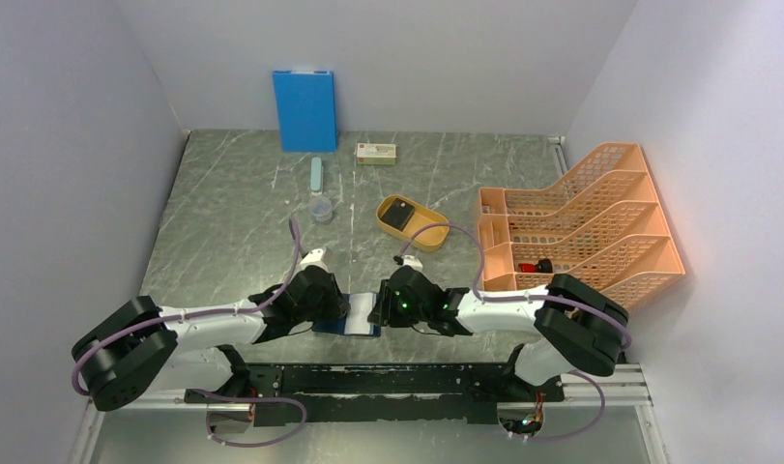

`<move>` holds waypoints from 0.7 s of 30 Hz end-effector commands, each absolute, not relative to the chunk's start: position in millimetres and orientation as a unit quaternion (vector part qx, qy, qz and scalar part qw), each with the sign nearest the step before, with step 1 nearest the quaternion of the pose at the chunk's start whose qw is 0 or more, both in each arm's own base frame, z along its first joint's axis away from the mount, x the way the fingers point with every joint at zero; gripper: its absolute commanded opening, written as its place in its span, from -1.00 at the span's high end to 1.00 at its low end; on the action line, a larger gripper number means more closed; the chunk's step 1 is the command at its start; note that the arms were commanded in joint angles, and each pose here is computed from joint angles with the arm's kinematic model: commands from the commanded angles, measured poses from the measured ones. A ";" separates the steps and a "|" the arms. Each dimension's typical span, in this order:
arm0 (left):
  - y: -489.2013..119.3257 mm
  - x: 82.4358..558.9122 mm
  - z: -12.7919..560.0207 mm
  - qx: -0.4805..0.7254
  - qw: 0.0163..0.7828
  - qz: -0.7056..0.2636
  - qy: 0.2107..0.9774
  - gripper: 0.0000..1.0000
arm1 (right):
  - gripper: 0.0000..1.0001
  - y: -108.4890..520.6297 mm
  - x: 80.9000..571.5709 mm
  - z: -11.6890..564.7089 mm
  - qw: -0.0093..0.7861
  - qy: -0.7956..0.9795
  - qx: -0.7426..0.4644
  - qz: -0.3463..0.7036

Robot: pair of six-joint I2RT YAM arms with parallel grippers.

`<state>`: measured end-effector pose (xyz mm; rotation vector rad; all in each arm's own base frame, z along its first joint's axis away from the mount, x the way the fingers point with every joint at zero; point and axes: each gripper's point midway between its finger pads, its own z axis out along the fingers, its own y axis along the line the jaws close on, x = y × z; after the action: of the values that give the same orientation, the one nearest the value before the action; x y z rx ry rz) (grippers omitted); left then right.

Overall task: Put the credit cards into the card holder
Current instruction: Open the card holder at the center of the board.

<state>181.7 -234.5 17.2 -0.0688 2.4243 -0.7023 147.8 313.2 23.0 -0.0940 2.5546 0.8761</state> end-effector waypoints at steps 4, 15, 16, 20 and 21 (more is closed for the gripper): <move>-204.5 151.0 -27.8 -0.019 0.243 -0.205 0.948 0.66 | 0.15 336.2 145.5 37.9 0.213 0.901 -0.044 0.375; -203.4 146.5 -37.7 -0.022 0.229 -0.202 0.952 0.80 | 0.03 330.7 151.3 54.8 0.221 0.875 0.012 0.431; -203.4 145.9 -38.7 -0.023 0.227 -0.201 0.953 0.81 | 0.03 325.6 153.1 55.5 0.224 0.872 0.025 0.434; -204.1 144.6 -42.5 -0.025 0.221 -0.201 0.954 0.87 | 0.03 312.8 158.5 55.1 0.235 0.871 0.051 0.429; -204.1 144.0 -43.6 -0.026 0.218 -0.200 0.955 0.89 | 0.03 310.3 159.0 54.1 0.235 0.872 0.055 0.426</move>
<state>188.7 -240.7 9.7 -0.1233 2.4027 -0.7330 143.8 306.0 31.9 0.0609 2.4951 1.0947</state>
